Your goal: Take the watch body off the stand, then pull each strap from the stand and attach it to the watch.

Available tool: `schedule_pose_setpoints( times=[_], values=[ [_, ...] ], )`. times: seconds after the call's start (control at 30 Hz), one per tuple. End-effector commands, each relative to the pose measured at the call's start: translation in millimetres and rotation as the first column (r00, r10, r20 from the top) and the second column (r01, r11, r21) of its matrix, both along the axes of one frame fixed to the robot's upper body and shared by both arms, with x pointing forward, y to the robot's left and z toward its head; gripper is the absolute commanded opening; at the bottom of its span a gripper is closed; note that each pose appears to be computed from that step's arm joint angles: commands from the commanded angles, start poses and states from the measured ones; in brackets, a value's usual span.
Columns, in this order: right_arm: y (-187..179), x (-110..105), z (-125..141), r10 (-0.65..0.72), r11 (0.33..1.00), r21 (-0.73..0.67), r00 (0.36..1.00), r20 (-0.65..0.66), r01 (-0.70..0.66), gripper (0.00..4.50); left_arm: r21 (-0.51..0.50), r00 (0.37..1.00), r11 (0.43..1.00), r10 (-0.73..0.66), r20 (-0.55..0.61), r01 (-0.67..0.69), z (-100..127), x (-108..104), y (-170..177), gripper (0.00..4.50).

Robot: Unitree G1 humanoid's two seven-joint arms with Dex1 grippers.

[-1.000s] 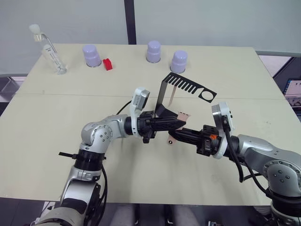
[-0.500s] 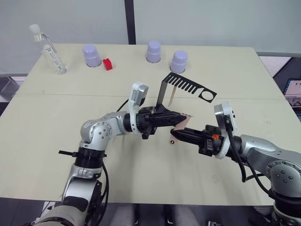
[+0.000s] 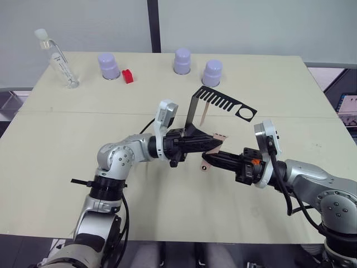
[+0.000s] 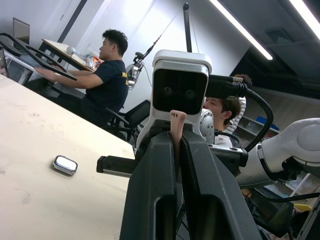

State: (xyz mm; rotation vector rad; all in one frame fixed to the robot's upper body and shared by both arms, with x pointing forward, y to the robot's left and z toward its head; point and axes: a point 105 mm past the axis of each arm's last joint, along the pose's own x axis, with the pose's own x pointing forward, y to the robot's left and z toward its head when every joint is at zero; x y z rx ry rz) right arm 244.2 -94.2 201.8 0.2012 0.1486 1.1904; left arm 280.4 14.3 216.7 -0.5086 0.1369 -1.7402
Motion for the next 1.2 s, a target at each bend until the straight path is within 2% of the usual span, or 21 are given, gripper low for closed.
schedule_pose_setpoints(
  times=[0.03,0.53,0.57,0.6,0.63,0.77,0.83,0.9,1.0,1.13,1.2],
  values=[
    [-4.1,0.2,11.8,-0.021,0.999,0.029,0.999,0.043,0.02,0.0,-0.051,1.0,0.999,-0.015,0.025,0.016,11.1,-3.4,-1.5,0.13],
    [-2.9,-4.8,16.0,-0.019,1.0,0.012,0.997,0.078,0.018,0.0,-0.033,0.999,0.999,-0.021,0.047,0.022,11.2,-3.0,-3.3,0.13],
    [-3.2,-8.4,16.1,-0.01,1.0,0.008,0.997,0.075,0.009,0.63,-0.03,0.998,0.999,-0.017,0.062,0.019,12.4,-2.6,-2.8,0.0],
    [-5.0,-13.6,17.1,-0.003,1.0,0.008,0.997,0.071,0.003,0.92,-0.021,0.996,1.0,-0.012,0.084,0.014,12.9,-2.4,-2.2,0.0],
    [-6.9,-17.8,18.1,-0.002,1.0,0.007,0.998,0.07,0.002,1.44,-0.011,0.994,1.0,-0.009,0.105,0.01,12.9,-2.5,-1.5,0.0],
    [-35.9,-21.2,13.6,-0.209,0.976,-0.042,0.973,0.1,0.214,3.53,0.069,0.974,0.997,-0.002,0.226,-0.014,4.5,-6.6,6.4,0.0],
    [-54.7,-24.8,9.7,-0.335,0.939,-0.049,0.937,0.1,0.341,4.48,0.126,0.954,0.992,-0.021,0.299,-0.018,-5.1,-11.1,10.8,0.0],
    [-79.6,-30.1,1.7,-0.483,0.866,-0.083,0.868,0.114,0.493,4.48,0.18,0.923,0.983,-0.037,0.384,-0.036,-15.7,-12.8,15.2,0.0],
    [-119.3,-44.8,-16.0,-0.659,0.713,-0.183,0.736,0.157,0.677,4.48,0.222,0.877,0.973,-0.049,0.478,-0.066,-26.3,-10.9,18.5,0.0],
    [-160.7,-77.6,-43.1,-0.802,0.544,-0.257,0.585,0.121,0.799,4.48,0.26,0.824,0.963,-0.091,0.56,-0.071,-36.8,-8.7,19.1,0.0],
    [-170.9,-93.6,-56.4,-0.837,0.485,-0.305,0.536,0.109,0.82,4.48,0.278,0.809,0.959,-0.118,0.576,-0.058,-41.0,-8.1,19.6,0.0]
  ],
)
